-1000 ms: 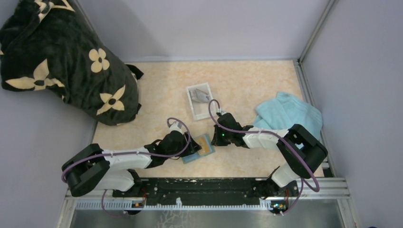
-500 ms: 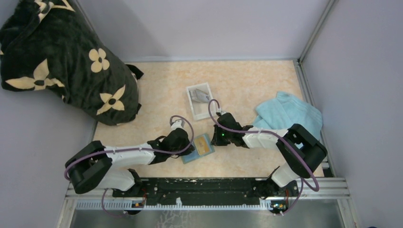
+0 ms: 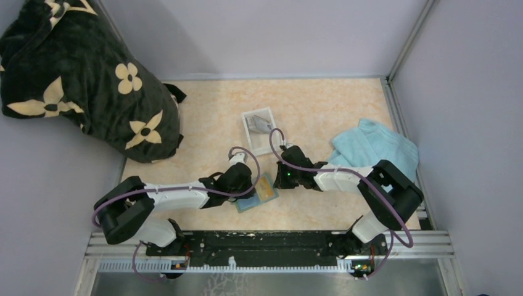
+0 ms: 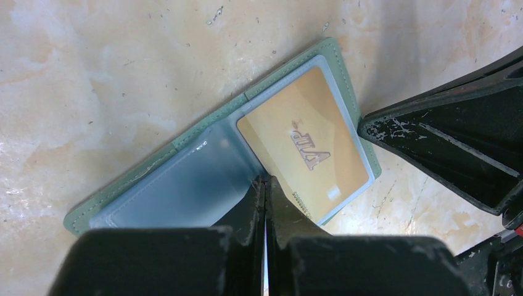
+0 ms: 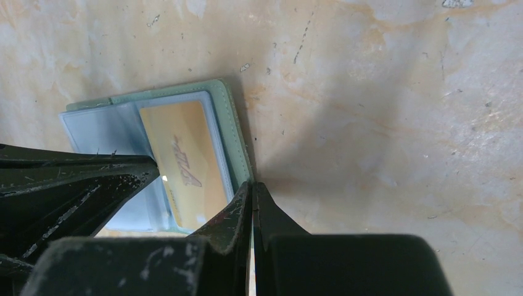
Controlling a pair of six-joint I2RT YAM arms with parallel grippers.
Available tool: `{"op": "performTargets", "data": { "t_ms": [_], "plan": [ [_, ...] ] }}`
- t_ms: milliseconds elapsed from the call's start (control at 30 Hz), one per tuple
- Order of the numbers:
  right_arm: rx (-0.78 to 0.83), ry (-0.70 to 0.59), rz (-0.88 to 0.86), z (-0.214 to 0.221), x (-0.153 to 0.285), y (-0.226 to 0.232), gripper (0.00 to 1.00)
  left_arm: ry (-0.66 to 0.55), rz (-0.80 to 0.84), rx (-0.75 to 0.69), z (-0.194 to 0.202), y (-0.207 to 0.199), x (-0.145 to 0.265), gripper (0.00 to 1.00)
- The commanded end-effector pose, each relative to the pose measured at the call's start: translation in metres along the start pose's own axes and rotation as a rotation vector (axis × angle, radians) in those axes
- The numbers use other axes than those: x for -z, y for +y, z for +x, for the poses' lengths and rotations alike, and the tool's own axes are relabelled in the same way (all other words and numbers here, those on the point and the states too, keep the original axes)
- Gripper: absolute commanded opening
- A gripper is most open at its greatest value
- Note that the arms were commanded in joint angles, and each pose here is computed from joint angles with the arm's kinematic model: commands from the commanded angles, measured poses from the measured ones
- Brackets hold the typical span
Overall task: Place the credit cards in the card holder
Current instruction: Insert the credit card into the card holder.
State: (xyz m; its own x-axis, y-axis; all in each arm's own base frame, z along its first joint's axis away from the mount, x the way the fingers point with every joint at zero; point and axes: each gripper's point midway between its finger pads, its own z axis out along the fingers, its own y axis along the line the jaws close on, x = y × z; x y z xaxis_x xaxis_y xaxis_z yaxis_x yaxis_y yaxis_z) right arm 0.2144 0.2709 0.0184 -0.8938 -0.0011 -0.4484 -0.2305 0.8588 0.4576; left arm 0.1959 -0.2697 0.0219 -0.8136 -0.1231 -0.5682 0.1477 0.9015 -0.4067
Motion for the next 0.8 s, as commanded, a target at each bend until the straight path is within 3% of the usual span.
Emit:
{"op": "performTargets", "data": {
  "t_ms": [0,400,633,767],
  "plan": [
    [0.028,0.022,0.046,0.005,-0.005,-0.007,0.00,0.059,-0.072,-0.053,0.020,0.020,-0.004,0.00],
    [0.022,0.022,0.050,0.005,-0.005,-0.008,0.00,0.019,-0.063,-0.069,0.007,0.005,-0.006,0.00],
    [0.033,0.000,0.068,-0.003,-0.001,-0.008,0.00,-0.057,-0.100,-0.024,-0.012,0.010,0.014,0.03],
    [0.059,-0.020,0.079,-0.011,0.004,-0.006,0.09,-0.123,-0.110,0.016,-0.030,0.011,0.032,0.07]
  ]
}}
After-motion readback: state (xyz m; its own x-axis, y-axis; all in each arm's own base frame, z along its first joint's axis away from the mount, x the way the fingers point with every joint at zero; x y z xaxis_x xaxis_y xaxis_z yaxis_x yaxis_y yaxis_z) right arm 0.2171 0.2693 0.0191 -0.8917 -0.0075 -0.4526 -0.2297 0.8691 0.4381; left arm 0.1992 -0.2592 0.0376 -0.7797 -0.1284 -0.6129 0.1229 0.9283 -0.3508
